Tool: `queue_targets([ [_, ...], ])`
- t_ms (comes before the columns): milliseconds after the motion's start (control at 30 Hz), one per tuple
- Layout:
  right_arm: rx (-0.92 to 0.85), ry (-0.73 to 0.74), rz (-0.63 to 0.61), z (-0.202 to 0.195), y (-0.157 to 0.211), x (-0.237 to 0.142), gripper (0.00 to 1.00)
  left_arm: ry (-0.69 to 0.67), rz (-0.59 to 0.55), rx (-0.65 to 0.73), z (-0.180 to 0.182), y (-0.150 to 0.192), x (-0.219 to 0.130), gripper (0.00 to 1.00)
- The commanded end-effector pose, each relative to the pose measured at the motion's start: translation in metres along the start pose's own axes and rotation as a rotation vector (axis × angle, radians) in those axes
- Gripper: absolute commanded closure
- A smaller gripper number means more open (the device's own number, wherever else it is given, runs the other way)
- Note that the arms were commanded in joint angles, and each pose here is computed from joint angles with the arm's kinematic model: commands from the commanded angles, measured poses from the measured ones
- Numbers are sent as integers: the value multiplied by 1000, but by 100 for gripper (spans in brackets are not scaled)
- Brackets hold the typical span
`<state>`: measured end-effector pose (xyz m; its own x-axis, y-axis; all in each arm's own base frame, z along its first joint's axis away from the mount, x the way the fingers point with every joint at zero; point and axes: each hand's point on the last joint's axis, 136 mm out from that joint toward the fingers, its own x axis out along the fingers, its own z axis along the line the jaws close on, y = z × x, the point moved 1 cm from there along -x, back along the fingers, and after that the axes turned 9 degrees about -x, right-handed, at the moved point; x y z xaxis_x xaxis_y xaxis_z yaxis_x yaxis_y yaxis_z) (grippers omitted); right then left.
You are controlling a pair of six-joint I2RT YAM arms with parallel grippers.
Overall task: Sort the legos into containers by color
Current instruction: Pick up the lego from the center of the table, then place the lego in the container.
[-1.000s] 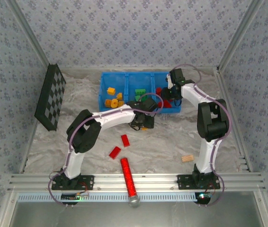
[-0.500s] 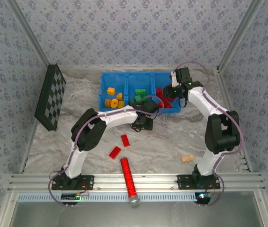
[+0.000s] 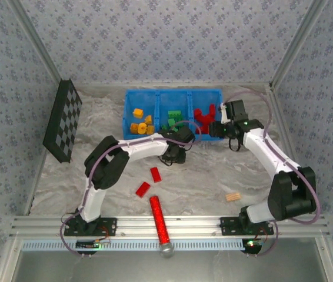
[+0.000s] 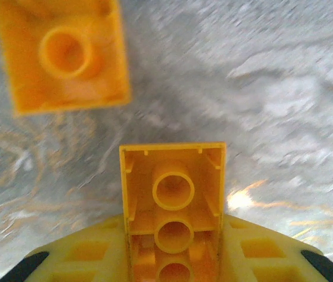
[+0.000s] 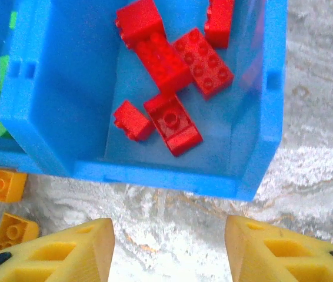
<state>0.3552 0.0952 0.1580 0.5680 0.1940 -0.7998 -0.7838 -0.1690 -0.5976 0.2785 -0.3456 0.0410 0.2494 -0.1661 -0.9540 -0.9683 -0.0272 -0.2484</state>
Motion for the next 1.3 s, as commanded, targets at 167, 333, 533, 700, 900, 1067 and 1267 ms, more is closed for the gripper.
queue_targets([
  [167,69,-32,-11,41,29,-4,46,-4,-200,28,36,-37,-101,72],
  [333,40,-78,-27,85,36,12,44,6,-324,-32,70,-74,-145,72],
  [533,-80,-191,45,159,50,37,36,-8,-404,-122,110,-111,-161,72],
  [700,-180,-231,102,213,61,48,35,-13,-385,-171,131,-140,-140,72],
  [900,-301,-279,165,259,81,61,27,-19,-335,-201,134,-166,-99,72],
  [1067,-345,-287,191,276,90,69,25,-22,-294,-227,132,-182,-71,70],
  [1267,-393,-249,242,282,107,76,26,-32,-259,-233,130,-188,-51,57],
])
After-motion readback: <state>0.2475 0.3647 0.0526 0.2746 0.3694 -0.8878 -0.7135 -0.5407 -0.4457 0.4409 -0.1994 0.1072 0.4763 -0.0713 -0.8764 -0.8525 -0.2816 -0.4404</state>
